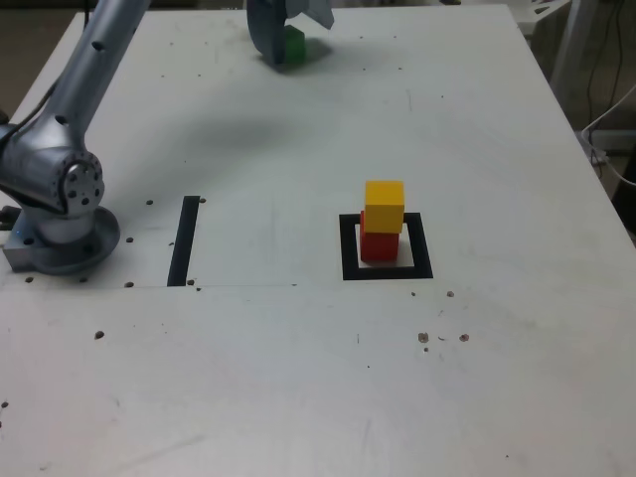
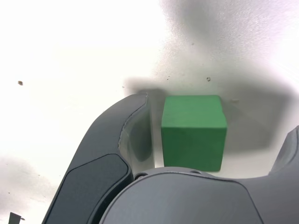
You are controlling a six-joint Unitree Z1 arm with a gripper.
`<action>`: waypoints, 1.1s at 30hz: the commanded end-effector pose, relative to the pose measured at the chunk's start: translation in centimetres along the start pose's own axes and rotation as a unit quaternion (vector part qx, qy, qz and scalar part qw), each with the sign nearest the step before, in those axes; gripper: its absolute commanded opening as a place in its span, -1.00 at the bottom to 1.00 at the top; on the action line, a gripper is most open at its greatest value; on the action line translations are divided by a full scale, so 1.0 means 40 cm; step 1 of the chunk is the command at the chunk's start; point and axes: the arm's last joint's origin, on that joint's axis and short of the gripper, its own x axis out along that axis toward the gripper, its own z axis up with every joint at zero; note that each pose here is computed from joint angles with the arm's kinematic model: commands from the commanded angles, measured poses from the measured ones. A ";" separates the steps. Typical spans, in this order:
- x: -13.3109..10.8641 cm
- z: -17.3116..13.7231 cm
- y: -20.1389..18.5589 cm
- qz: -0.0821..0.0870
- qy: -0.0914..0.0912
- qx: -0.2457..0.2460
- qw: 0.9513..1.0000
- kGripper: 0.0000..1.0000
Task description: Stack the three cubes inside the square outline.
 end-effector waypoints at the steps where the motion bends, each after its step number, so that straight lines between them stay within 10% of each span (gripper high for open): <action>1: 0.007 -0.003 -0.001 -0.006 0.013 0.000 1.000 0.61; 12: -0.001 -0.001 -0.003 0.007 0.014 0.001 1.000 -0.41; 33: -0.023 -0.004 -0.031 0.016 0.014 0.021 1.000 -0.45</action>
